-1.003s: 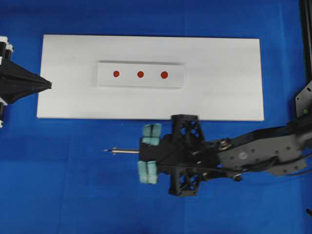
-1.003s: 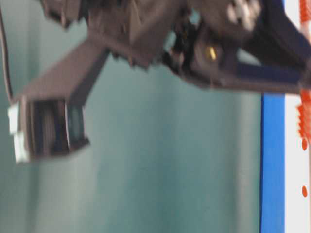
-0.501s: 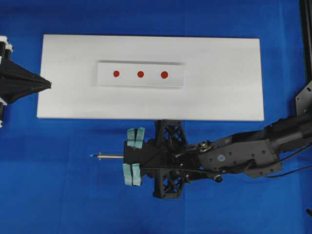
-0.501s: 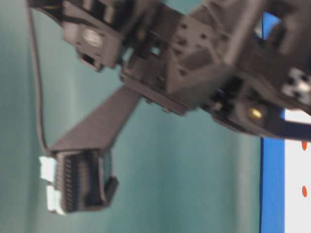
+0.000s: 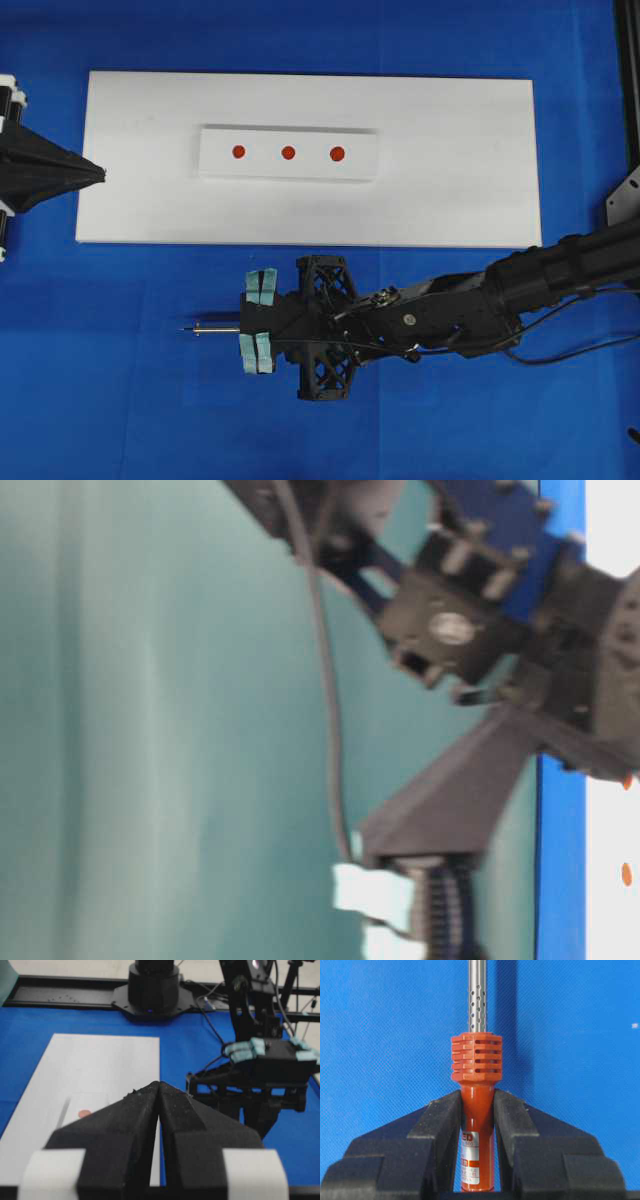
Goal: Touch the tip of the soldering iron to the mark.
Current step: 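Carry the iron with the right gripper back below the board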
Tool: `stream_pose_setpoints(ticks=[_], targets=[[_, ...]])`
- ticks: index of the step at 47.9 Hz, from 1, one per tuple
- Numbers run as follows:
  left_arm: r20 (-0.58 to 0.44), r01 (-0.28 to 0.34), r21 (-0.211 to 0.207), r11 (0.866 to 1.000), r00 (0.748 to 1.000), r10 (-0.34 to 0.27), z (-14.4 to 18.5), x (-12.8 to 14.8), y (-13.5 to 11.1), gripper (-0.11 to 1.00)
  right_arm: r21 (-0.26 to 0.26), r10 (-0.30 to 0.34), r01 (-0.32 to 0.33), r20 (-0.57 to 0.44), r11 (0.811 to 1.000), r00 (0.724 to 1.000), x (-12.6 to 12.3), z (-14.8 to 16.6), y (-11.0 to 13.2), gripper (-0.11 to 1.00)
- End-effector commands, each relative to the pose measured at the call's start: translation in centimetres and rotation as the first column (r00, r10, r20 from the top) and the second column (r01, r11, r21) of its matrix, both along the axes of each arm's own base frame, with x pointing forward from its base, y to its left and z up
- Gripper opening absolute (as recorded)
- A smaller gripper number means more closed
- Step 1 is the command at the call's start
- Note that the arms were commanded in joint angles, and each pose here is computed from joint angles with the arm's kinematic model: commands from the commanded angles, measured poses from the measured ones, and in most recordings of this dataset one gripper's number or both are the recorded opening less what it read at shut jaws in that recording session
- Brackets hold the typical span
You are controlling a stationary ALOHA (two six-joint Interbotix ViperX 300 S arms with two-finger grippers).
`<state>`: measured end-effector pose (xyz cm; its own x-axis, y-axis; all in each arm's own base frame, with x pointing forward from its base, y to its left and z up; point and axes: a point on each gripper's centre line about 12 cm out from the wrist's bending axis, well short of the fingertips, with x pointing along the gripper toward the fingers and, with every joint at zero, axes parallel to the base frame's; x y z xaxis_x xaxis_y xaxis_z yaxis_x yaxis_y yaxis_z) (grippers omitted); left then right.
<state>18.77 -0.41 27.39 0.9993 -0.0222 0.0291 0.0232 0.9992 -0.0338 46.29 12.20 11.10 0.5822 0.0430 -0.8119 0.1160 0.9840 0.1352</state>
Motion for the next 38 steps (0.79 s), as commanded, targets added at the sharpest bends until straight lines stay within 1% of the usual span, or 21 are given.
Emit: stream_pose_setpoints(ticks=[1, 8, 28, 35, 37, 38], targets=[[0.012, 0.0, -0.002, 1.0, 1.0, 0.0, 0.5, 0.1, 0.0, 0.0, 0.03, 0.002, -0.004, 0.045, 1.0, 0.999, 0.4, 0.9, 0.2, 0.06], [0.012, 0.0, 0.0, 1.0, 1.0, 0.0, 0.5, 0.1, 0.0, 0.0, 0.041, 0.01, -0.012, 0.047, 0.999, 0.999, 0.1, 0.2, 0.3, 0.06], [0.012, 0.0, 0.0, 1.0, 1.0, 0.0, 0.5, 0.1, 0.0, 0.0, 0.029, 0.011, -0.012, 0.039, 1.0, 0.999, -0.1, 0.0, -0.2, 0.06], [0.012, 0.0, 0.0, 1.0, 1.0, 0.0, 0.5, 0.1, 0.0, 0.0, 0.018, 0.006, -0.006, 0.018, 1.0, 1.0, -0.3, -0.2, -0.3, 0.07], [0.012, 0.0, 0.0, 1.0, 1.0, 0.0, 0.5, 0.1, 0.0, 0.0, 0.016, 0.005, -0.006, 0.015, 1.0, 1.0, -0.3, -0.2, -0.3, 0.08], [0.012, 0.0, 0.0, 1.0, 1.0, 0.0, 0.5, 0.1, 0.0, 0.0, 0.018, 0.004, -0.004, 0.017, 1.0, 1.0, -0.3, -0.2, -0.3, 0.11]])
